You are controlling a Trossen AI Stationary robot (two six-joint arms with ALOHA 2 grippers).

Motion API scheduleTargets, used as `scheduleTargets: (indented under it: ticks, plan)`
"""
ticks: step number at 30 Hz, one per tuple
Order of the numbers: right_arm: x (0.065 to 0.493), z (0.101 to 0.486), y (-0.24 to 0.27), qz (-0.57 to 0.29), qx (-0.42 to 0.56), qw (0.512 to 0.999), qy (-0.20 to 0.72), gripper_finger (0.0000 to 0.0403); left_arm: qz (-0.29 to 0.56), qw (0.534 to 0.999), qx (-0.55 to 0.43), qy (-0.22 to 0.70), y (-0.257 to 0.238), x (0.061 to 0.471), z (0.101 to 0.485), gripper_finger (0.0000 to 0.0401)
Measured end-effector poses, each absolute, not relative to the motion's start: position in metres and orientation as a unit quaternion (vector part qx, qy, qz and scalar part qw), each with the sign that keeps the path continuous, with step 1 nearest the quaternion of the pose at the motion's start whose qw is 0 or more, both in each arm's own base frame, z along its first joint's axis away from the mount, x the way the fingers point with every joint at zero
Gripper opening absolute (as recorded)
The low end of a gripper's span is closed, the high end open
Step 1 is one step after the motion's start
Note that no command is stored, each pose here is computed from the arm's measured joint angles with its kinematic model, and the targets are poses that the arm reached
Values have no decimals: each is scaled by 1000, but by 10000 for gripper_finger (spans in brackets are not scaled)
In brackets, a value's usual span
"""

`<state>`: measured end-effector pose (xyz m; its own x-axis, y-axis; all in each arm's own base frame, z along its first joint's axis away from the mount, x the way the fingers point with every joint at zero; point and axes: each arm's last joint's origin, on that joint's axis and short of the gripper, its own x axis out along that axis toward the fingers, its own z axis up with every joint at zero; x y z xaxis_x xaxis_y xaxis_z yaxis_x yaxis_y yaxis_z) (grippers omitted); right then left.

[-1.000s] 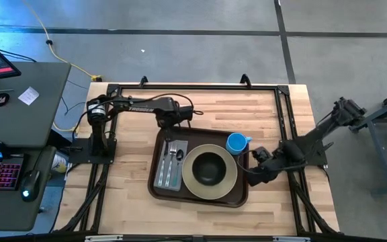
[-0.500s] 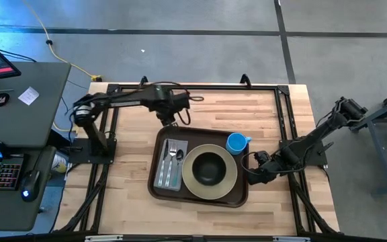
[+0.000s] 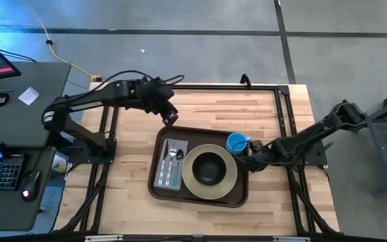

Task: Set up tray
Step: Move the brown tray to the center of the table

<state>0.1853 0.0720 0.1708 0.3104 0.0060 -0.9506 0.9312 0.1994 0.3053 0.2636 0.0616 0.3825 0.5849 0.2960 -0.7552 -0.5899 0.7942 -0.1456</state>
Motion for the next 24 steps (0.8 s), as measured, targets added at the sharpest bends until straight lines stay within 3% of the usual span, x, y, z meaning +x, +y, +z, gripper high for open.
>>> scheduleTargets:
  ticks: [19, 24]
  plan:
    - [197, 146, 68, -408, 479, 606, 487, 133, 233, 878, -203, 366, 46, 253, 392, 145]
    - [199, 145, 60, -425, 482, 601, 475, 111, 234, 877, -202, 367, 46, 253, 392, 145]
